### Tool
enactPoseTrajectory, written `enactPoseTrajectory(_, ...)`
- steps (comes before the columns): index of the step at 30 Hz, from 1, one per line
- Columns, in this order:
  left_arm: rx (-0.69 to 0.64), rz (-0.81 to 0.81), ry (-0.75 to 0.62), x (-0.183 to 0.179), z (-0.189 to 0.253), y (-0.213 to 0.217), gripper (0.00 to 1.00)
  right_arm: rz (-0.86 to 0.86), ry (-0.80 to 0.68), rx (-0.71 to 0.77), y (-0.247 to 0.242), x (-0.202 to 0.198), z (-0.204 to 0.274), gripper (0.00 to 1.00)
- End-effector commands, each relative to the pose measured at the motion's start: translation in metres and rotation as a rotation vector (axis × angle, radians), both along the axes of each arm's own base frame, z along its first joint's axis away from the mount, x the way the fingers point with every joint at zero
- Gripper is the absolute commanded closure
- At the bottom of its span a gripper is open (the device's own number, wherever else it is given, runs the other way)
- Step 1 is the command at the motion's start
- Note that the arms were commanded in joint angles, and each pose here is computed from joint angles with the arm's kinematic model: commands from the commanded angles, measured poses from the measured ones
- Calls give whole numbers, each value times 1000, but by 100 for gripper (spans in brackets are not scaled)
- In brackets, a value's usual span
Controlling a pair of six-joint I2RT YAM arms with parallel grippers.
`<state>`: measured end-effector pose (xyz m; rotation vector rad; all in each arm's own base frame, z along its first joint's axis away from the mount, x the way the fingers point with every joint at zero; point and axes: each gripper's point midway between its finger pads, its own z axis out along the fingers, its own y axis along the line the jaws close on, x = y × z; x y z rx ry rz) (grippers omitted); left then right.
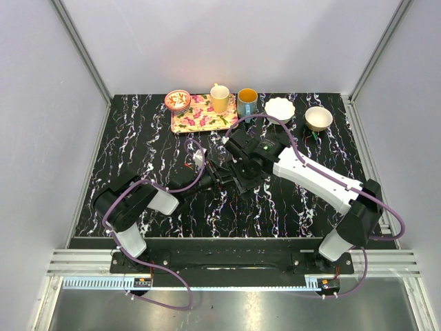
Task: Load the batteries into the remote control
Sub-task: Load the battery cover into the remote control.
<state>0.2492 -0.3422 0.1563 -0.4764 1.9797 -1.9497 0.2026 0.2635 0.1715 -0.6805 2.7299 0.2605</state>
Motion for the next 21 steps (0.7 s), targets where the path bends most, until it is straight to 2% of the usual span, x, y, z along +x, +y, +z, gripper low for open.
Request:
enactPoseTrajectory(1,-256,-15,-316,-15,90,8,100,1,-30,13,-3,3,8,79)
enactPoseTrajectory(8,-255,-17,-312,-15,89,7,100,6,-15,41,4,2,8,79)
enactPoseTrajectory(21,-271,-17,-330,-17,99,9,100,8,8,9,2,0,-7,79)
